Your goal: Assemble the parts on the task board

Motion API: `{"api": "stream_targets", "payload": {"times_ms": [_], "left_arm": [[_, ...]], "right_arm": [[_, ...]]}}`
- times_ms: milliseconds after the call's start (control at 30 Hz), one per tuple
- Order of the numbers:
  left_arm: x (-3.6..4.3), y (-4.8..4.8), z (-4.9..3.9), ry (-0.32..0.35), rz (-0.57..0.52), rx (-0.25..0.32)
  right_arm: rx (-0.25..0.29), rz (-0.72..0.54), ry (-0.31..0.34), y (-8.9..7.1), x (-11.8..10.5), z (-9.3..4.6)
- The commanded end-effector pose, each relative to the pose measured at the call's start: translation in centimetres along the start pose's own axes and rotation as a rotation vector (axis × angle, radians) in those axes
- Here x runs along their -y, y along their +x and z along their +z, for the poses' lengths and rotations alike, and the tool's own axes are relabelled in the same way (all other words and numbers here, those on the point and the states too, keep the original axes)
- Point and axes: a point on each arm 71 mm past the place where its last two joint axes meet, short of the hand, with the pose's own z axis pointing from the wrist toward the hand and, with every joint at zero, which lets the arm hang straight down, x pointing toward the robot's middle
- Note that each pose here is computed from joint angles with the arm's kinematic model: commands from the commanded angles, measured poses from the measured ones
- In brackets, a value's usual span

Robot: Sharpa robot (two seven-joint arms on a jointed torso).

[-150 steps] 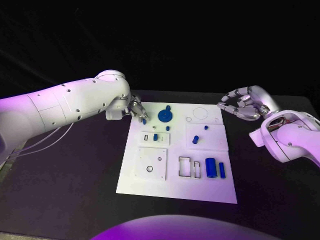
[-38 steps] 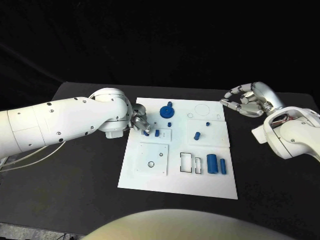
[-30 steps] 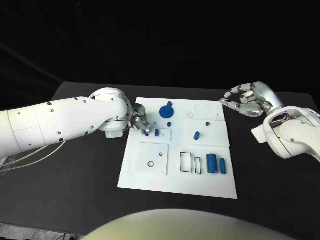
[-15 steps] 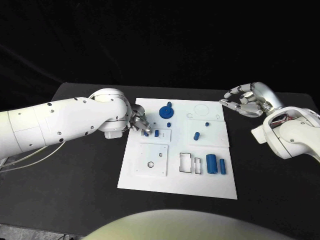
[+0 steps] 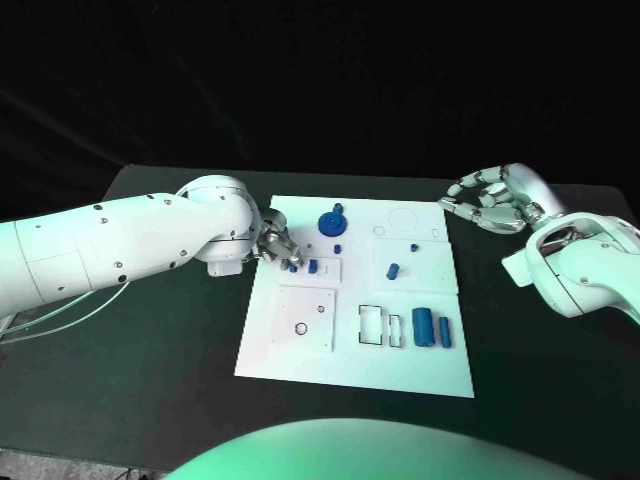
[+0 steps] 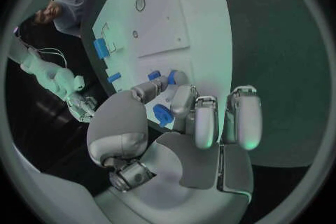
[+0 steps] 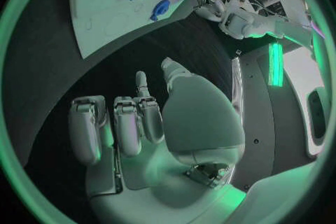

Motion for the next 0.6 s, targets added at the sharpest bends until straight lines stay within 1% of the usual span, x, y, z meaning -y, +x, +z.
{"api": "stream_targets", "payload": {"times_ms": [33, 167, 600], "left_arm": [[0.0, 0.14, 0.03, -0.002, 0.003, -0.015], [0.04, 0.06, -0.03, 0.007, -0.009, -0.001], [0.01, -0.7, -0.55, 0.063, -0.102, 0.099]], "right_arm": [[-0.006, 0.0, -0.014, 0.09, -0.15, -0.04], [-0.005, 0.0, -0.014, 0.06, -0.13, -0.05], [-0.002, -0.002, -0.012, -0.04, -0.01, -0.05]]}}
